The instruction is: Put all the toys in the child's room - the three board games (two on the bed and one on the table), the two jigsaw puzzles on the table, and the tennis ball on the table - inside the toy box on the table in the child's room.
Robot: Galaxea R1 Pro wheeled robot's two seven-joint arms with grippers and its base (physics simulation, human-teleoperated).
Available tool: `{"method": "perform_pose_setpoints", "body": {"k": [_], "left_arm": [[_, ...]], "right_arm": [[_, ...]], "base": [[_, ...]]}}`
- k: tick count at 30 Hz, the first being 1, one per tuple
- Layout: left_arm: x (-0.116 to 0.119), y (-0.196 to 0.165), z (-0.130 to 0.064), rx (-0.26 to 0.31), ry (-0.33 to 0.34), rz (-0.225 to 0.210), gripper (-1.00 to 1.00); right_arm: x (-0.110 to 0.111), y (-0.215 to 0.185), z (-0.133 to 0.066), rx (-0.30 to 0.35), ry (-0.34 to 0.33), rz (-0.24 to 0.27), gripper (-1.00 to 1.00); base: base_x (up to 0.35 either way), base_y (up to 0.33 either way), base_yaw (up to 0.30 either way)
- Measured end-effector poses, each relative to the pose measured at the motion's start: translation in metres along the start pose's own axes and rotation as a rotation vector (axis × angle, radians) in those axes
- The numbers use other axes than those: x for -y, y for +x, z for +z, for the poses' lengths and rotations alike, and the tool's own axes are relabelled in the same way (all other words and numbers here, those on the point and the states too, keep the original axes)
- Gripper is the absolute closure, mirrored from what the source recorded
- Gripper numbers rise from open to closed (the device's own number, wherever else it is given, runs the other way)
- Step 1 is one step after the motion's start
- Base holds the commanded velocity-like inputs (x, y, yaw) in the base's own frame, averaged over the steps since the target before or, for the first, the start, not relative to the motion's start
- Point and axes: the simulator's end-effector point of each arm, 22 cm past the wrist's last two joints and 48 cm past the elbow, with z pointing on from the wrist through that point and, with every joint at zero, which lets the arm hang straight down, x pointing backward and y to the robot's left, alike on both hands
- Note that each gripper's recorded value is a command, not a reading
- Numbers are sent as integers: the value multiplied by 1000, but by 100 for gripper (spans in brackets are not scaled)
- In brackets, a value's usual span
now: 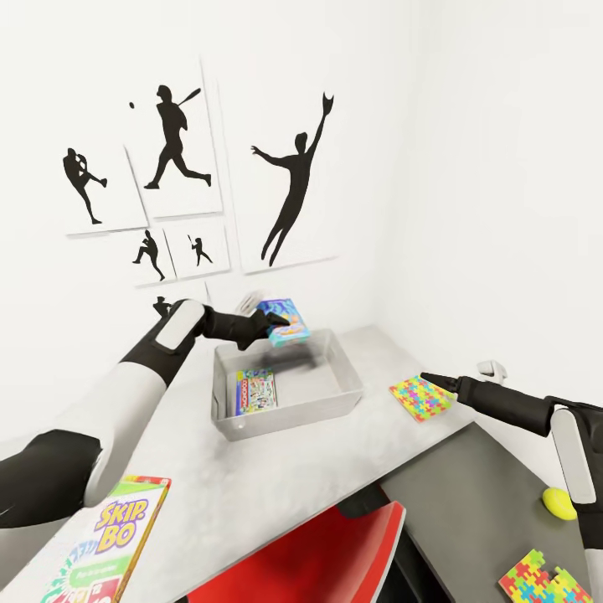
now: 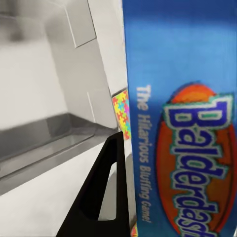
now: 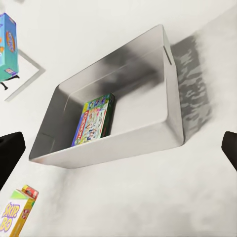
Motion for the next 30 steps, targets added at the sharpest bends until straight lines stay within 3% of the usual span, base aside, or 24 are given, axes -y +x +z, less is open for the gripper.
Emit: {"method": "perform_pose_setpoints", "body": {"k": [14,23,30], "left_arm": [[-18,11,4,-57,1,10,100],[-37,16,13,-76,-71,33,100],[-38,10,15,-77,-98,54,100]], "right_arm": [[5,5,5,-13,3,7,-100],[10,8,8,-21,8,12,-100],[14,12,11,-29,13,17,-100]], "base": [[0,0,0],[0,0,0],[0,0,0]]}}
